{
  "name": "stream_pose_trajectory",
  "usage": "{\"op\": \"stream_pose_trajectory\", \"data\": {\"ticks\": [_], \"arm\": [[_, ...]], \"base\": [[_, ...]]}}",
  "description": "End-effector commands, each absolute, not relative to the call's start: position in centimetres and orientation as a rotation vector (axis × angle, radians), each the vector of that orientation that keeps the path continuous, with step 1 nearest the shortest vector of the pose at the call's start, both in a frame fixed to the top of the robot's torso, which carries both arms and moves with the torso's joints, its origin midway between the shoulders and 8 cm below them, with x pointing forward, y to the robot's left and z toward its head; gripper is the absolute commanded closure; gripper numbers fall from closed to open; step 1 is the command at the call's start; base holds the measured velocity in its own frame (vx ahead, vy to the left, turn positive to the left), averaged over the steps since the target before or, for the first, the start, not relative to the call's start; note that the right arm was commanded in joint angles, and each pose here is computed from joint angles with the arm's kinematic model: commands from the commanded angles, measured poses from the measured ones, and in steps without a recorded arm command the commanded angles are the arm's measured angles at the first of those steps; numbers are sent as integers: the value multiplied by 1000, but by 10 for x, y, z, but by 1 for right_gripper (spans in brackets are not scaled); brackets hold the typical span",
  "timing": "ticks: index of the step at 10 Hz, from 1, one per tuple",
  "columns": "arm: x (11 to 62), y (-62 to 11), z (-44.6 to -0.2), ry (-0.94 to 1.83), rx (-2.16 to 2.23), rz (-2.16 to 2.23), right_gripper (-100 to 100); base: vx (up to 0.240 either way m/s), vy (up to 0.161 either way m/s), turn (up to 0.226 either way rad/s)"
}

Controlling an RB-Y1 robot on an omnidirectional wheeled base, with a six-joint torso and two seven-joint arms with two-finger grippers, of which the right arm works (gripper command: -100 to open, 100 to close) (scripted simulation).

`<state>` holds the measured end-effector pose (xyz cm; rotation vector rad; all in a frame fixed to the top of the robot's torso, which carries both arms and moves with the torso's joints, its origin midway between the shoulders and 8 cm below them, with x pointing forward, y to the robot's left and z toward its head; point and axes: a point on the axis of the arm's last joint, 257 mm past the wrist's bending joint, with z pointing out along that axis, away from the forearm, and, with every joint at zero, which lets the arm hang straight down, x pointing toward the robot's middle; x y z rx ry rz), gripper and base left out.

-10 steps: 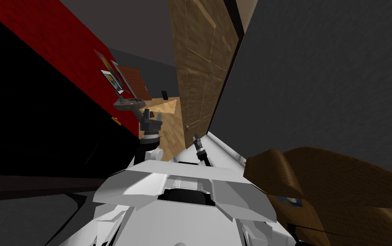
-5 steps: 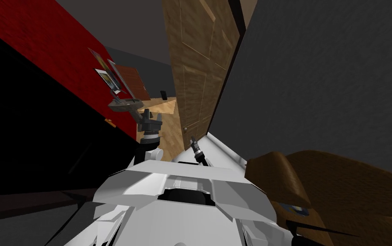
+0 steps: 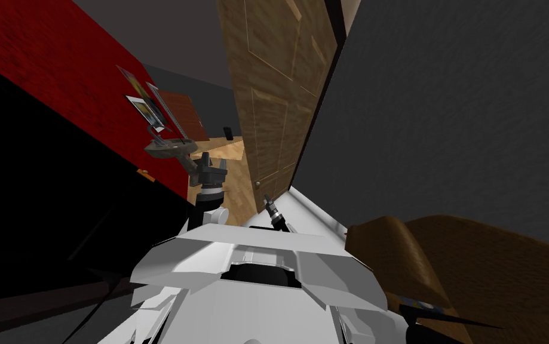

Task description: Push the door open

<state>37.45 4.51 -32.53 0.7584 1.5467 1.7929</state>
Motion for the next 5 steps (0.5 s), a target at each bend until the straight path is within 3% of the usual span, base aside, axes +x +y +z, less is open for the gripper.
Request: {"op": "stream_pose_trajectory", "data": {"ticks": [1, 5], "arm": [[369, 52, -336, 1583, 752, 1795, -100], [360, 59, -353, 1643, 740, 1794, -100]], "base": [[87, -18, -11], [68, -11, -7]]}}
